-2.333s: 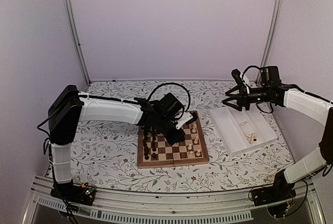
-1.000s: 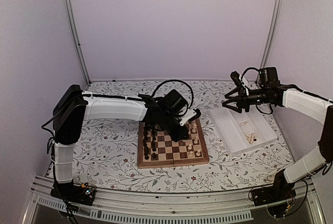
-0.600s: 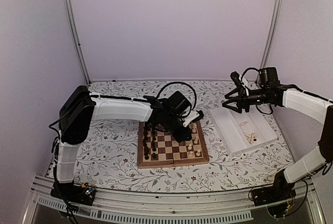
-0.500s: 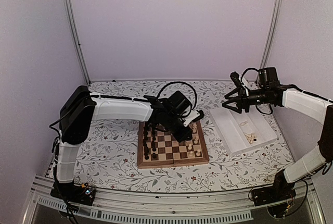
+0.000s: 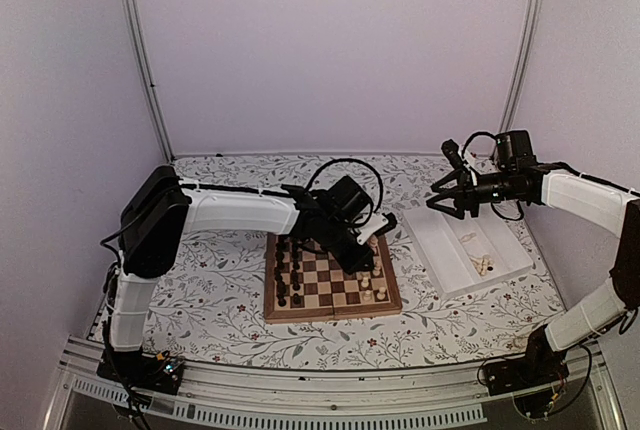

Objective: Set up the chess pieces on the board
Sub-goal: Place the chess piece on the chessboard.

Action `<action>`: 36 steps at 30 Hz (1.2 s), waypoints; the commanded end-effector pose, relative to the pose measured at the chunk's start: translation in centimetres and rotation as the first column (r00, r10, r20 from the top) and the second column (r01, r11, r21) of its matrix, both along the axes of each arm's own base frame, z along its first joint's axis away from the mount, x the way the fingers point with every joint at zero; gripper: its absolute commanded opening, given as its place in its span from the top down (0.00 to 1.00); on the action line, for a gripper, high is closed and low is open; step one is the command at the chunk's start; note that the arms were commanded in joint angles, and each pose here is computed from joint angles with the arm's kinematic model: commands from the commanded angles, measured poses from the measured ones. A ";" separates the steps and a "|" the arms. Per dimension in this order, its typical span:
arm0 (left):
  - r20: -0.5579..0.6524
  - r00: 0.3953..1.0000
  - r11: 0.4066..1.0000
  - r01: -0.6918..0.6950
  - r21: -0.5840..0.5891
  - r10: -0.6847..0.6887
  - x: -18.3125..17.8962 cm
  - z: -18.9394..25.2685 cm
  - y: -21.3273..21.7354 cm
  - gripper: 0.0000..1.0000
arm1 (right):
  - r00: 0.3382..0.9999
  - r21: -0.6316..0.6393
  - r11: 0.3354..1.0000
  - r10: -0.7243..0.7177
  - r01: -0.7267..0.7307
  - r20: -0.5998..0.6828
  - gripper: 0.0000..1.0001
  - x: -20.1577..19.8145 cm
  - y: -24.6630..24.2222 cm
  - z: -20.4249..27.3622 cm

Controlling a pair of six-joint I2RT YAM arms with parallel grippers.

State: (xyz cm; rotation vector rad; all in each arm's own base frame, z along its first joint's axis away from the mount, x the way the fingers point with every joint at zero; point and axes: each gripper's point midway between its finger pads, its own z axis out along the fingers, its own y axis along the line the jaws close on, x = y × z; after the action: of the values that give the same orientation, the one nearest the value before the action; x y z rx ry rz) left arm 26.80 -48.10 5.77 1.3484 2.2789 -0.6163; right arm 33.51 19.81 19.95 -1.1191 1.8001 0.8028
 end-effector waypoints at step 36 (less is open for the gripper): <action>0.181 0.983 1.000 -0.019 -0.001 0.019 -0.1 8.6 3.4 0.62 | 0.960 -0.198 0.940 -0.277 0.278 0.035 0.40 4.4 -5.7 0.2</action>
State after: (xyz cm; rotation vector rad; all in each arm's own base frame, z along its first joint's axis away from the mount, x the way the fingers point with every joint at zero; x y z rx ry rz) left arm 26.78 -46.30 10.37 1.3192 2.2276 -0.5440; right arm 36.22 17.60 21.18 -1.0230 1.8834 0.6481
